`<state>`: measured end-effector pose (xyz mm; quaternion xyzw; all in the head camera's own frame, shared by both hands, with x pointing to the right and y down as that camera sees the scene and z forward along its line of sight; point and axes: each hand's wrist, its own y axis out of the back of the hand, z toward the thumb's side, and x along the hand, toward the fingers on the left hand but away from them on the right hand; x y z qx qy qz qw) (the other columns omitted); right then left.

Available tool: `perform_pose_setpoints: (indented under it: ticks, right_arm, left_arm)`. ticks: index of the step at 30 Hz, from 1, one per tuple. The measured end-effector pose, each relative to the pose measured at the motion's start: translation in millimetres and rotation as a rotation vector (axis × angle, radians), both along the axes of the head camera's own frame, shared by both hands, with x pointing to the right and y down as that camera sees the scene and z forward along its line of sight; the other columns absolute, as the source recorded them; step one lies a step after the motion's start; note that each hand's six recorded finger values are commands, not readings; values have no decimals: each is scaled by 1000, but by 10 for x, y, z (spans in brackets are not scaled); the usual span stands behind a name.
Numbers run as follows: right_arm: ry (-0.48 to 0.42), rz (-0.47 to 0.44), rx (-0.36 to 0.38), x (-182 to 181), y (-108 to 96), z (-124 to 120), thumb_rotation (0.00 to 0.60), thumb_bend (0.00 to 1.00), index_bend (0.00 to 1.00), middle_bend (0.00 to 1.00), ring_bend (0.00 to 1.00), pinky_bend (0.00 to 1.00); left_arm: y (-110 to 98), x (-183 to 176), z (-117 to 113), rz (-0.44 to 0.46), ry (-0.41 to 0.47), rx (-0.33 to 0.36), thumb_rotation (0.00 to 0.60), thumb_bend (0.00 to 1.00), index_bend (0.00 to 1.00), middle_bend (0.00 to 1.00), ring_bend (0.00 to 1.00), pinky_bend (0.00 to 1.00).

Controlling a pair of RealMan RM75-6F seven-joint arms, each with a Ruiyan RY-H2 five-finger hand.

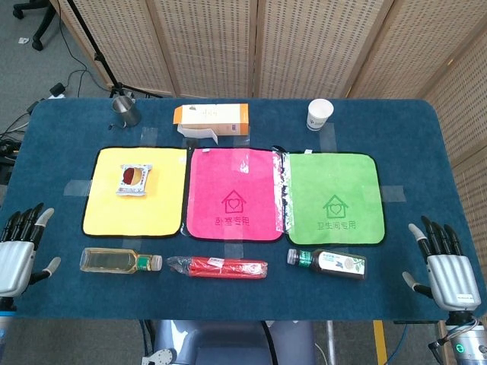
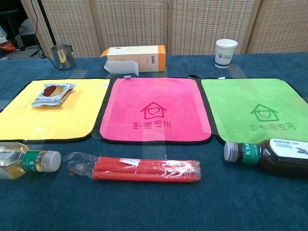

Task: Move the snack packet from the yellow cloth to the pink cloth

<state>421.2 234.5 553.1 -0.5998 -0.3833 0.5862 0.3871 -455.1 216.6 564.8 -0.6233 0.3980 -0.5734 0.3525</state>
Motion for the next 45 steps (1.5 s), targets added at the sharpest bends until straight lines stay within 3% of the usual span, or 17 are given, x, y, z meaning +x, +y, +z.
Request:
perform_pose_setpoints:
  ticks: [8,17,23,27,31,36,45]
  right_arm:
    - [7,-3,5,-5,-5,4,600,247,96,0,0,0]
    - [8,-16,-4,-45,6,40,600,247,96,0,0,0]
    - [3,-21,-19,-68,13,85,600,247,96,0,0,0]
    - [9,-24,-21,-70,12,100,600,247,96,0,0,0]
    - [14,-20,-29,-61,5,136,600,250,96,0,0,0]
    - [25,-15,-48,-44,-3,212,600,249,96,0,0,0]
    - [50,-13,-90,-27,-5,374,600,252,96,0,0,0]
  left_arm:
    - [-109,78,156,-131,227,-108,600,263,0,0,0,0]
    - [-404,114,293,-329,488,-248,600,301,0,0,0,0]
    - [-604,164,345,-506,697,-327,600,319,0,0,0,0]
    - [-748,217,427,-641,844,-422,600,320,0,0,0,0]
    - [-900,234,512,-727,910,-494,600,321,0,0,0,0]
    - [-1130,180,613,-813,966,-520,600,321,0,0,0,0]
    - [-1416,185,814,-848,979,-543,600,322,0,0,0,0]
